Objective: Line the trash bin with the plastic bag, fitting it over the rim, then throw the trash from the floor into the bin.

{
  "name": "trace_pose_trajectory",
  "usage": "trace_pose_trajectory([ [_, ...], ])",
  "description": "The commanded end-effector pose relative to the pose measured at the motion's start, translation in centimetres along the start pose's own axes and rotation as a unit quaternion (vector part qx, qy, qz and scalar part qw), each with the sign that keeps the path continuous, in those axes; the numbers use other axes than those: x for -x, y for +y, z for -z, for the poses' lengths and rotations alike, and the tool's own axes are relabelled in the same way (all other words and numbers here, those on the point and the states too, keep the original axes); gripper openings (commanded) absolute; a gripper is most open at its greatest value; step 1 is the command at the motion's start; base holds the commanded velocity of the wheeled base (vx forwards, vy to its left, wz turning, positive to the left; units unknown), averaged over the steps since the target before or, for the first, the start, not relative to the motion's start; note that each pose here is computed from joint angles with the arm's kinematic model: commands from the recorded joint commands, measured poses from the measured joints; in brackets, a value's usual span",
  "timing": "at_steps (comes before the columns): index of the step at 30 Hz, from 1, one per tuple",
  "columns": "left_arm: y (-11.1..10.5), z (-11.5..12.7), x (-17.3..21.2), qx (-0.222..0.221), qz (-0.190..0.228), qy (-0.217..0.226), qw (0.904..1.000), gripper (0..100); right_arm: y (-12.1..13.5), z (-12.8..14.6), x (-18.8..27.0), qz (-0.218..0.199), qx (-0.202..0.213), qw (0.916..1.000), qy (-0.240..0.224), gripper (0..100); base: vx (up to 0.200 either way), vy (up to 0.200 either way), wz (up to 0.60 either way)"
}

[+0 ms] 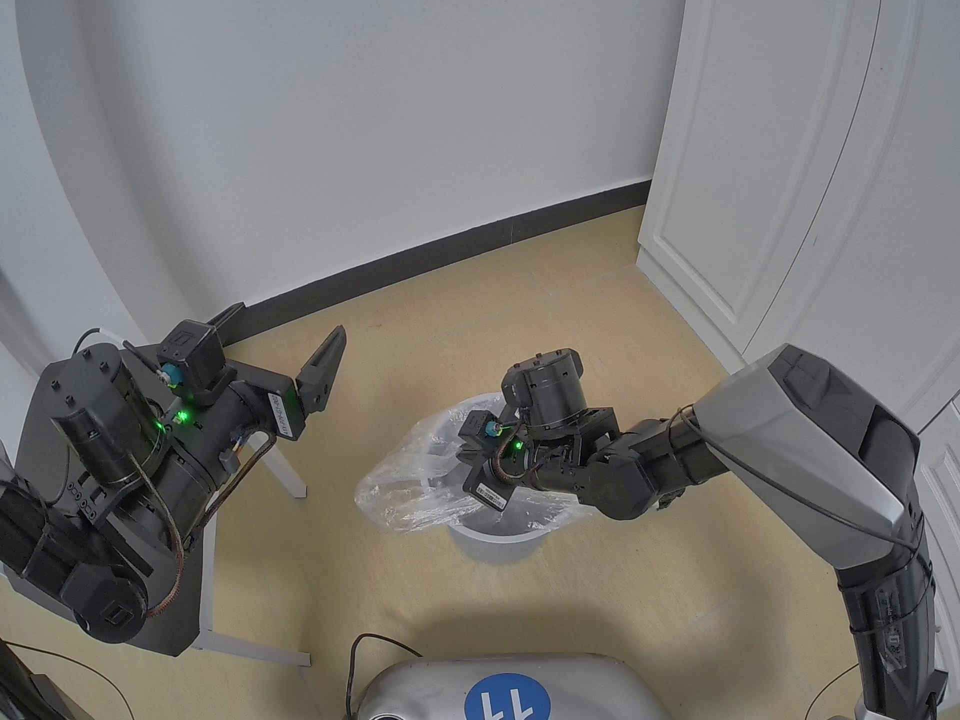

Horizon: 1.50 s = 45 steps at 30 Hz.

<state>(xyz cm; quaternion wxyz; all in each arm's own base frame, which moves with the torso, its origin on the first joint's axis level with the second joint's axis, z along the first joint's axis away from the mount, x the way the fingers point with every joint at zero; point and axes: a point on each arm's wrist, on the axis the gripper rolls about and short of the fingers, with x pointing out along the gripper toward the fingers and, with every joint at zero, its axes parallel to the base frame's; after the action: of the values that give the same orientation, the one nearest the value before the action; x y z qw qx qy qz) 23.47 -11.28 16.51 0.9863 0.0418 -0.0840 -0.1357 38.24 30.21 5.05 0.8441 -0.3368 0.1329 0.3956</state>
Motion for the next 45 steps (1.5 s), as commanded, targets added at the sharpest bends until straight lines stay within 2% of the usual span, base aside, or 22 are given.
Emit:
trace_pose_trajectory([
  [1,0.0,-0.1,0.0,0.000,-0.001,-0.002,1.0000,100,0.7,-1.5,1.1,-0.005,0.005,0.9999,-0.013,0,0.000,0.000,0.00],
  [6,0.0,0.0,0.0,-0.001,-0.001,-0.001,1.0000,100,1.0,-1.4,1.7,-0.010,-0.003,0.9999,-0.009,0,0.000,0.000,0.00],
  [11,0.0,0.0,0.1,-0.001,0.001,0.001,1.0000,100,0.7,-0.5,1.1,0.001,-0.037,0.9993,0.007,0,0.000,0.000,0.00],
  [13,0.0,0.0,0.1,-0.001,0.001,0.001,1.0000,100,0.7,-0.5,1.1,0.001,-0.037,0.9993,0.007,0,0.000,0.000,0.00],
  [18,0.0,0.2,0.1,-0.001,0.002,0.003,1.0000,100,-2.9,1.6,-1.7,0.046,-0.096,0.9943,0.000,0,0.000,0.000,0.00],
  [26,-0.1,0.4,0.0,-0.001,0.002,0.008,1.0000,100,-4.7,5.4,-6.6,0.085,-0.168,0.9821,-0.006,0,0.000,0.000,0.00],
  [31,-0.1,0.6,-0.1,-0.002,0.004,0.010,0.9999,100,-4.3,7.1,-8.2,0.090,-0.183,0.9790,0.000,0,0.000,0.000,0.00],
  [45,-0.1,0.6,-0.1,-0.001,0.004,0.011,0.9999,100,-1.9,8.5,-9.6,0.069,-0.180,0.9811,0.021,0,0.000,0.000,0.00],
])
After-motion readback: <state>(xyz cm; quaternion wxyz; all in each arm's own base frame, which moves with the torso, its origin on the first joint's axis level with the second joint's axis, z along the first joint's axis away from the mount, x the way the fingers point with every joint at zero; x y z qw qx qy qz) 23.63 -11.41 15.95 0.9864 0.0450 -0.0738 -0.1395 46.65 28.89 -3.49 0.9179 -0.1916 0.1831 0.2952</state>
